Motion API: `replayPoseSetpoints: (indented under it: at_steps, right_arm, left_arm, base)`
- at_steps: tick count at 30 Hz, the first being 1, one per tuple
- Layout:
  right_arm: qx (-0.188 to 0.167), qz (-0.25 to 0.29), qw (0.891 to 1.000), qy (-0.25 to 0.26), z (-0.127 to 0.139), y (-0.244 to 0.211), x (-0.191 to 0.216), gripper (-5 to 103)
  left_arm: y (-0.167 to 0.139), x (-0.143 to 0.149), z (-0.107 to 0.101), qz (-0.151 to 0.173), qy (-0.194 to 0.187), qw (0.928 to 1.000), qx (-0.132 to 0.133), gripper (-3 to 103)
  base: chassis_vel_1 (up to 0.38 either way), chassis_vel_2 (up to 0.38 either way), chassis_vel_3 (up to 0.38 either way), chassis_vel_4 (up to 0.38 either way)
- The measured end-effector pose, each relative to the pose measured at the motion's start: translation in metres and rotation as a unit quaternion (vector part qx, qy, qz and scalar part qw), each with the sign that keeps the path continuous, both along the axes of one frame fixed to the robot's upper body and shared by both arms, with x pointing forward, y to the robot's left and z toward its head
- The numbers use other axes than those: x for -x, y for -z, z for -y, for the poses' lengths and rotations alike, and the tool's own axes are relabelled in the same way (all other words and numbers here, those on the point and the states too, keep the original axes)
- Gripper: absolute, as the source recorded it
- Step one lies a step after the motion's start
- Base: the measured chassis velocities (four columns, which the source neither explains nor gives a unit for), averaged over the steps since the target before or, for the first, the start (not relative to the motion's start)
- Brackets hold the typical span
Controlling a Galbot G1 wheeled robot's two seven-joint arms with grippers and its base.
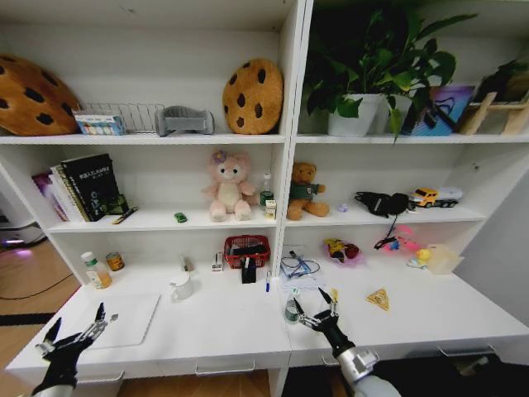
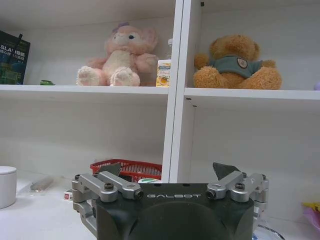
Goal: Organize the objects on the table.
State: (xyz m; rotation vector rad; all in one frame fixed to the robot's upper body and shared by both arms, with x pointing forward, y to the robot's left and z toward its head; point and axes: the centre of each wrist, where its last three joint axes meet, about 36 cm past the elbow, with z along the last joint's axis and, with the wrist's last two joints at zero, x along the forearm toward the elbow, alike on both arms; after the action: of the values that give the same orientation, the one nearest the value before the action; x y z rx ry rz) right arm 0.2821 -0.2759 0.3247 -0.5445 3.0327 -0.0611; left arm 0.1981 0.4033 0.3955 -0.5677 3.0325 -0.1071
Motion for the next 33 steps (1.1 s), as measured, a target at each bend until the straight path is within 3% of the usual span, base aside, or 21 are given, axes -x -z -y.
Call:
replayPoseSetpoints:
  at_steps: [23, 33]
  right_arm:
    - [0.011, -0.011, 1.000, -0.021, -0.006, 0.021, -0.035, 101]
    - [0.021, -0.017, 0.999, -0.031, -0.005, 0.026, -0.038, 75]
  left_arm:
    - [-0.004, -0.006, 0.006, 0.001, 0.005, 1.0000, -0.007, 100]
    - [-0.005, -0.008, 0.007, 0.003, 0.005, 1.0000, -0.007, 100]
  base:
    - [0.000, 0.000, 0.000, 0.000]
    - [0.000, 0.000, 0.000, 0.000]
